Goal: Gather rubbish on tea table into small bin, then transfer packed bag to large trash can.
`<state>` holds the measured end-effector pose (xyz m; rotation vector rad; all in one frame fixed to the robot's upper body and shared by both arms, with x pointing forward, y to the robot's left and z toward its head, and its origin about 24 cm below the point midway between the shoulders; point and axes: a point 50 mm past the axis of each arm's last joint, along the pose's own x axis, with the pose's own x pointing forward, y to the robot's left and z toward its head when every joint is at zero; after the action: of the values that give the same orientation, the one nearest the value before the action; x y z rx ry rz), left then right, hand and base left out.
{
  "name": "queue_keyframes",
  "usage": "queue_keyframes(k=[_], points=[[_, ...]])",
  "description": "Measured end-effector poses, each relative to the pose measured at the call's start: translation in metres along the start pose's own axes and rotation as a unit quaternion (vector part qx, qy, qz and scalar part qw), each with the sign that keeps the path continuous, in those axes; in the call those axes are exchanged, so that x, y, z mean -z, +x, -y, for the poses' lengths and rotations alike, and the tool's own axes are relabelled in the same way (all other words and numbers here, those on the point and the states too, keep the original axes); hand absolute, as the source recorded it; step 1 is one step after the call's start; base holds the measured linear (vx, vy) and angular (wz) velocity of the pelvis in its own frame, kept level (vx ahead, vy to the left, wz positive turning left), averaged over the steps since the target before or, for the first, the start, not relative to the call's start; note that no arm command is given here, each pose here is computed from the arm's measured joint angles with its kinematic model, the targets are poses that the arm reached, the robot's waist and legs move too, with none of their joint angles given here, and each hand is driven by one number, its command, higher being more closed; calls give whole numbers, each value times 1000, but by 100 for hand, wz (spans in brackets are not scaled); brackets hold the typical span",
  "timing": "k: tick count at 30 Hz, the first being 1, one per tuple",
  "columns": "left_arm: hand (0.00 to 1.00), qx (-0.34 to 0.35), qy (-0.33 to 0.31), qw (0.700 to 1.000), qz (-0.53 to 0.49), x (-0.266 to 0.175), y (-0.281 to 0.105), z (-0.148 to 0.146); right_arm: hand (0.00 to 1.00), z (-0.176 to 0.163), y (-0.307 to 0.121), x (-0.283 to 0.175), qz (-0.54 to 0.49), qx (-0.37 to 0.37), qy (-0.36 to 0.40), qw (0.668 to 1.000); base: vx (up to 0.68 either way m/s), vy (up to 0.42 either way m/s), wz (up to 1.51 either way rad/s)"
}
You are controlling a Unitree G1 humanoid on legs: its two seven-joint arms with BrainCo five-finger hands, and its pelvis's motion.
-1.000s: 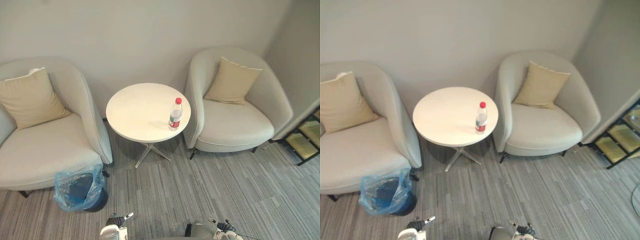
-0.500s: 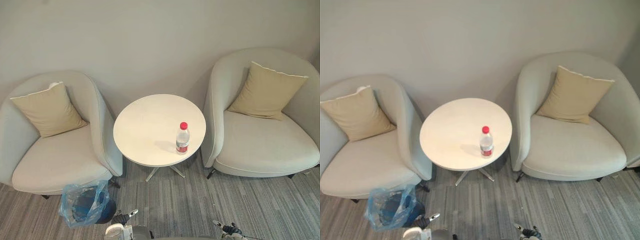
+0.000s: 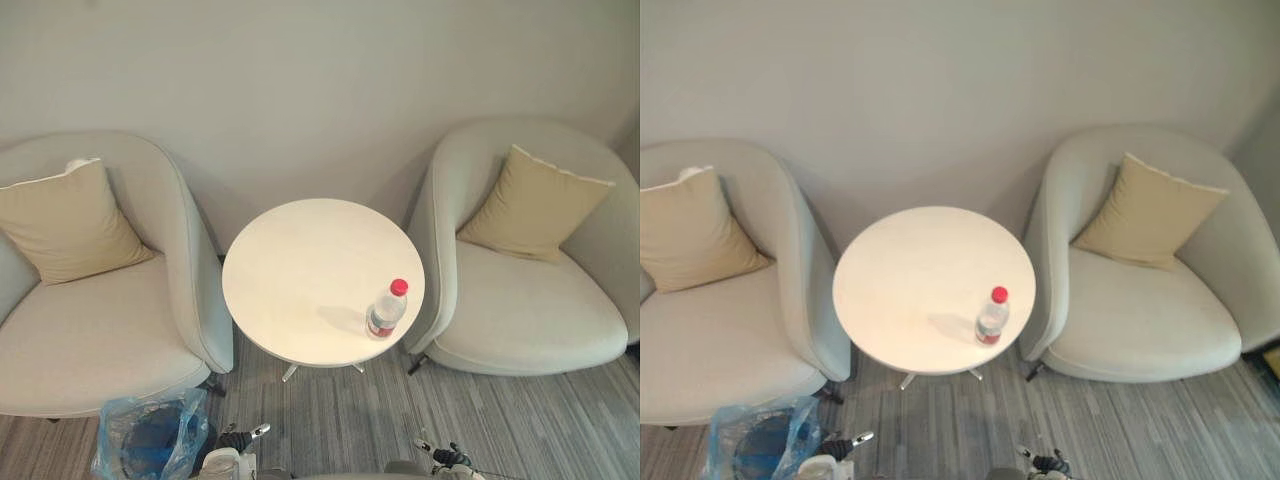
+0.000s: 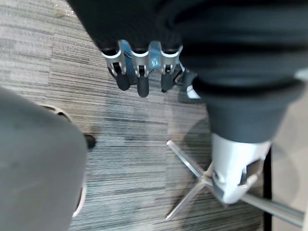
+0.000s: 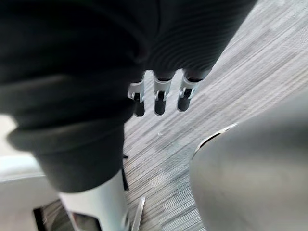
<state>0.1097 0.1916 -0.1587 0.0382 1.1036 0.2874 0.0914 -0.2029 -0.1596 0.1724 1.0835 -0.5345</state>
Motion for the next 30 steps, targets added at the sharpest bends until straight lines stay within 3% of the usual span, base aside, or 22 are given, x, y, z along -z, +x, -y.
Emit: queue_keyframes(k=[6, 15, 25, 30], points=[[0, -1, -34, 999, -11, 6, -2, 7, 0, 3, 1, -1, 1, 2, -8, 1000, 28, -120, 23], [0, -4, 2, 1000, -7, 6, -1, 0, 0, -10, 0, -9, 23, -20, -49, 998, -12, -44, 18], [0, 6, 66, 998, 11, 1, -1, 0, 0, -7, -27, -98, 259, -20, -113, 959, -16, 26, 4], [0, 14, 94, 995, 25, -1, -1, 3, 0, -5, -38, -113, 308, -13, -121, 944, -22, -7, 8]])
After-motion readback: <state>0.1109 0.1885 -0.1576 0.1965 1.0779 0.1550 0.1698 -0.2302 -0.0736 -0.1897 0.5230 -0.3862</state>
